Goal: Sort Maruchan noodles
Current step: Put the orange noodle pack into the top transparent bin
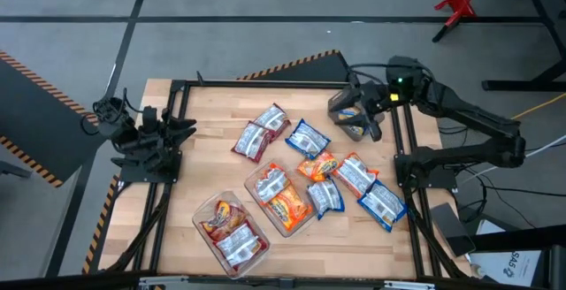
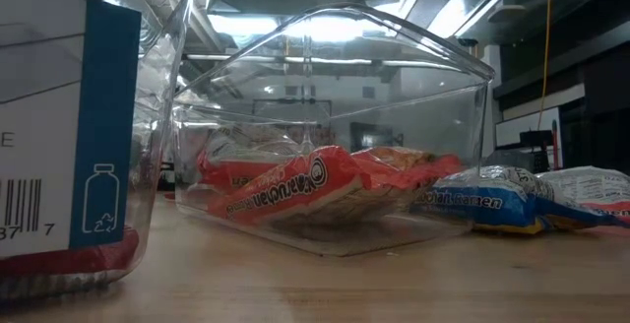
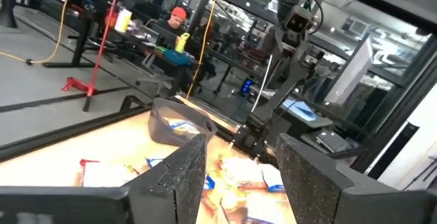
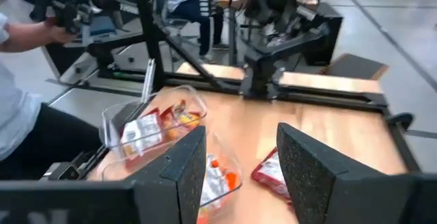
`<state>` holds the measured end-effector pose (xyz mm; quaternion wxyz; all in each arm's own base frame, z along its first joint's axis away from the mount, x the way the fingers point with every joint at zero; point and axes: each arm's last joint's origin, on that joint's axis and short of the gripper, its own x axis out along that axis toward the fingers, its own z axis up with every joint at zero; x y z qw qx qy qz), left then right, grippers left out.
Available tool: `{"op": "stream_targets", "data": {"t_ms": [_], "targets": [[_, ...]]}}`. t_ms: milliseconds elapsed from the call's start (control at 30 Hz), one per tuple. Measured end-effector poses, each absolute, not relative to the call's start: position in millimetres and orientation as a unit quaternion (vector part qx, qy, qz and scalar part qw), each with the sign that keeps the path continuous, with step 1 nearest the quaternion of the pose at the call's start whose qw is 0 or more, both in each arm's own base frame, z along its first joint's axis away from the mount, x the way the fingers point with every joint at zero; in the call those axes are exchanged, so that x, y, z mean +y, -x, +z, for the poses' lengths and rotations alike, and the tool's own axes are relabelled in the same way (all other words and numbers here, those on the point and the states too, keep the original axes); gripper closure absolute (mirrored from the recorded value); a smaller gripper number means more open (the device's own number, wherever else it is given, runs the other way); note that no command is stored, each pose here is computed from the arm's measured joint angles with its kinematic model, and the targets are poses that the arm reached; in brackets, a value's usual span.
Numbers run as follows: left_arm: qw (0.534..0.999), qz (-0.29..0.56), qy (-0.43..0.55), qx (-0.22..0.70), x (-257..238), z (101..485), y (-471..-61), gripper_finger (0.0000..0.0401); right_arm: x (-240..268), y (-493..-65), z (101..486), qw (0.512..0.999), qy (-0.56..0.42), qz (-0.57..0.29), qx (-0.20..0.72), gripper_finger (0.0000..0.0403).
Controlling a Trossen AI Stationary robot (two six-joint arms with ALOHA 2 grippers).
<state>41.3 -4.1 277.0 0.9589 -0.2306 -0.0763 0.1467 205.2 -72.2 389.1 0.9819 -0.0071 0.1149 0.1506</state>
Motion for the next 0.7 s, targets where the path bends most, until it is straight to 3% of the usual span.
{"op": "stream_targets", "data": {"t_ms": [433,567,700], "targets": [[0.964,0.134,0.221,-0.062,-10,265,-46,0.0229,-75,-216,293,0.986,-0.117,0.12,0.014,0.0237],[0.962,0.146,0.226,-0.051,-15,250,-52,0.0229,-77,-216,290,0.986,-0.146,0.082,-0.012,0.0237],[0.959,0.151,0.234,-0.047,-17,242,-55,0.0229,-75,-217,299,0.979,-0.165,0.118,0.0,0.0237]]}}
